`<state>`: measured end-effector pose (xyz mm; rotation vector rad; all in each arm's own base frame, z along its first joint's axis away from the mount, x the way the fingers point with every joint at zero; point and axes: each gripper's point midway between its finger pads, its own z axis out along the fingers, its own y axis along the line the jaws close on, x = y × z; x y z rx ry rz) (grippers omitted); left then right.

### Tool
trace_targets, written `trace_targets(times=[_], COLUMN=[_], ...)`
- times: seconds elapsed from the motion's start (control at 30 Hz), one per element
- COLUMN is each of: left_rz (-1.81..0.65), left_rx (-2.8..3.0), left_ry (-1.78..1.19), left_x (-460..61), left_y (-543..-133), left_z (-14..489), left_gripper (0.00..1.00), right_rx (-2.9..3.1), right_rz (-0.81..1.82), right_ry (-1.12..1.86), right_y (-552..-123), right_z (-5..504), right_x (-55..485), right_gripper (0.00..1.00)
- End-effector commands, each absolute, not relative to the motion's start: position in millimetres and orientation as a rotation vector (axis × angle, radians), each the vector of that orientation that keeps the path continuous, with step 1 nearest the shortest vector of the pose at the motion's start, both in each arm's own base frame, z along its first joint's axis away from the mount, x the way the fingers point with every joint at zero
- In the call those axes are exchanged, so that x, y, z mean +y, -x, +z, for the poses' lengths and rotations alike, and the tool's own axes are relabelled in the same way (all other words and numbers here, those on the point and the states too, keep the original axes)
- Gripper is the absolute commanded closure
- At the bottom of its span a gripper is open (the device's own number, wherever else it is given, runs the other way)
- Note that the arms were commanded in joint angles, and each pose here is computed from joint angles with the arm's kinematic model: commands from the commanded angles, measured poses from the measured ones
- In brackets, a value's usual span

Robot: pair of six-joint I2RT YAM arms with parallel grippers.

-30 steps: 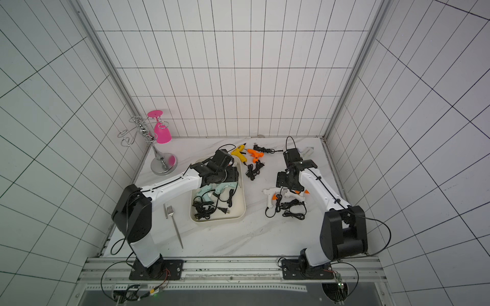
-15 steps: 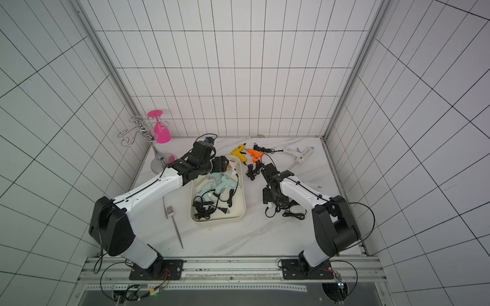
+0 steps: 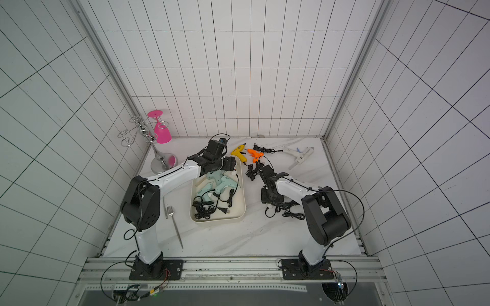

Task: Put the hot melt glue gun into the storage box
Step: Place the hot melt adhesive gun in the storage box.

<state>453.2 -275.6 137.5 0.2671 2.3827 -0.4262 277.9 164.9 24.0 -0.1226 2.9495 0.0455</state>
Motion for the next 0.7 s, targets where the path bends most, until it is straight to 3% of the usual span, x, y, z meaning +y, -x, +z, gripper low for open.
trace_targets(times=[0.0, 0.43, 0.67], left_rz=[-0.480, -0.423, -0.451], left_rx=[2.277, 2.360, 2.435], left_ry=[-0.267, -0.191, -0.172], left_x=[-286.0, -270.9, -263.4], left_y=[-477.1, -505.7, -491.6], left_z=[153.3, 103.1, 81.2], left_gripper=[0.25, 0.25, 0.26], right_rx=[2.999, 3.058, 3.075], right_rz=[0.066, 0.109, 0.132], right_ry=[0.145, 0.196, 0.229], right_y=[-269.9, -264.9, -262.5], right_z=[9.8, 0.4, 3.3], right_x=[170.4, 180.2, 183.5], right_gripper=[0.56, 0.77, 0.84])
